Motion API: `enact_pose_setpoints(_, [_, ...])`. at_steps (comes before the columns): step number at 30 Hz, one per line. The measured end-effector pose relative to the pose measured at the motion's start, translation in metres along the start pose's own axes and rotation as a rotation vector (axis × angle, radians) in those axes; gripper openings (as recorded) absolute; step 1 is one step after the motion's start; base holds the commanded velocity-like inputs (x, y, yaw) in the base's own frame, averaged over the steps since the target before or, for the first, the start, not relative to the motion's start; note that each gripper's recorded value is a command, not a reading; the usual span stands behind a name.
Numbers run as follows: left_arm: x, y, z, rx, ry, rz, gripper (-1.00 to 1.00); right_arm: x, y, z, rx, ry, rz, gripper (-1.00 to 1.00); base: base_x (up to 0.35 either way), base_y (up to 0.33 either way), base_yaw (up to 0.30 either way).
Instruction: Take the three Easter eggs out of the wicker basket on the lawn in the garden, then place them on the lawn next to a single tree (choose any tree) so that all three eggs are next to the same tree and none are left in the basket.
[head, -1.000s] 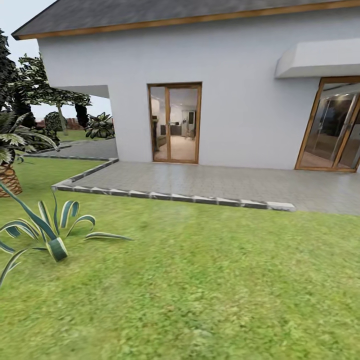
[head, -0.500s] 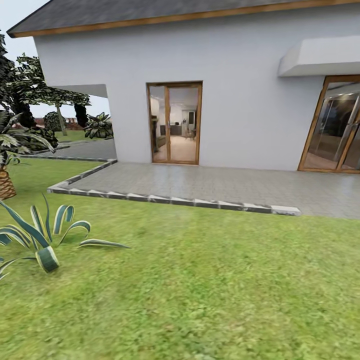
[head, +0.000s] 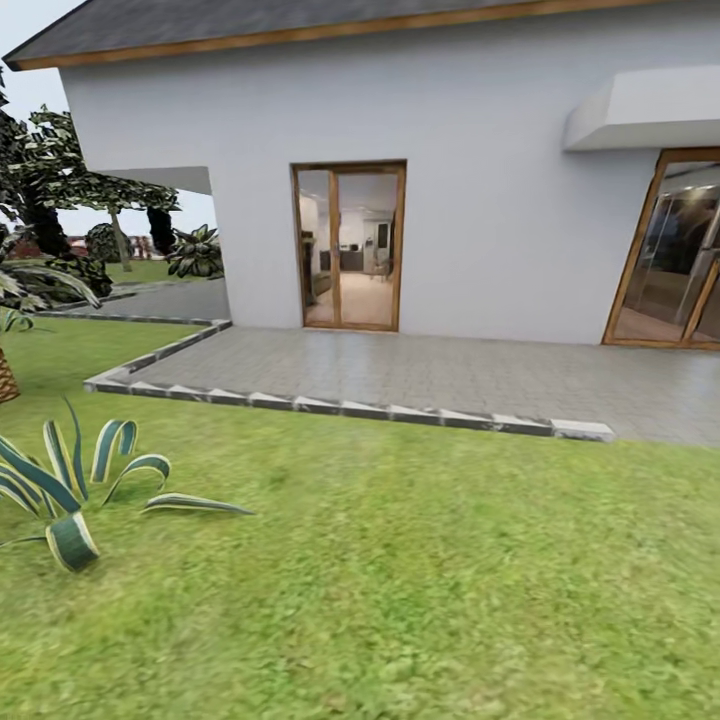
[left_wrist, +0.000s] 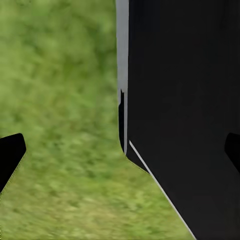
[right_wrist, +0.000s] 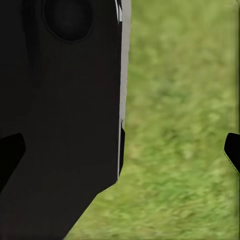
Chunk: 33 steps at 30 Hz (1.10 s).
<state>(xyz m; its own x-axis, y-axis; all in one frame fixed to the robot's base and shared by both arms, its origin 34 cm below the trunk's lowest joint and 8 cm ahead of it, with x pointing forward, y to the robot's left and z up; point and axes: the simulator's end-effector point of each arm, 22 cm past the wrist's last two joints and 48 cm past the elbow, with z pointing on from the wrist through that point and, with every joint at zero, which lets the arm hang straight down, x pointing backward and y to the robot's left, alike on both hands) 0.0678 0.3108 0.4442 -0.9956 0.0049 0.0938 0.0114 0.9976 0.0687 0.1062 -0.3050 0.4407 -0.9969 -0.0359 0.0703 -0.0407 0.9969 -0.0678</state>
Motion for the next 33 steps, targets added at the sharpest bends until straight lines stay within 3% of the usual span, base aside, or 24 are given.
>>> enact_pose_setpoints(19, [-0.0001, 0.0012, 0.0001, -0.002, 0.001, 0.000, 1.00, -0.0076, 0.0053, 0.0000, -0.006, -0.016, 0.011, 1.00, 0.050, 0.005, 0.254])
enact_pose_setpoints(24, [0.0004, 0.0015, 0.0000, -0.002, 0.001, 0.000, 1.00, -0.0075, 0.0057, 0.0000, -0.006, -0.016, 0.000, 1.00, 0.000, 0.213, 0.262])
enact_pose_setpoints(33, [0.0000, 0.0011, 0.0001, -0.001, 0.001, 0.000, 1.00, -0.0073, 0.0046, 0.0000, -0.005, -0.015, -0.008, 1.00, 0.000, 0.322, 0.023])
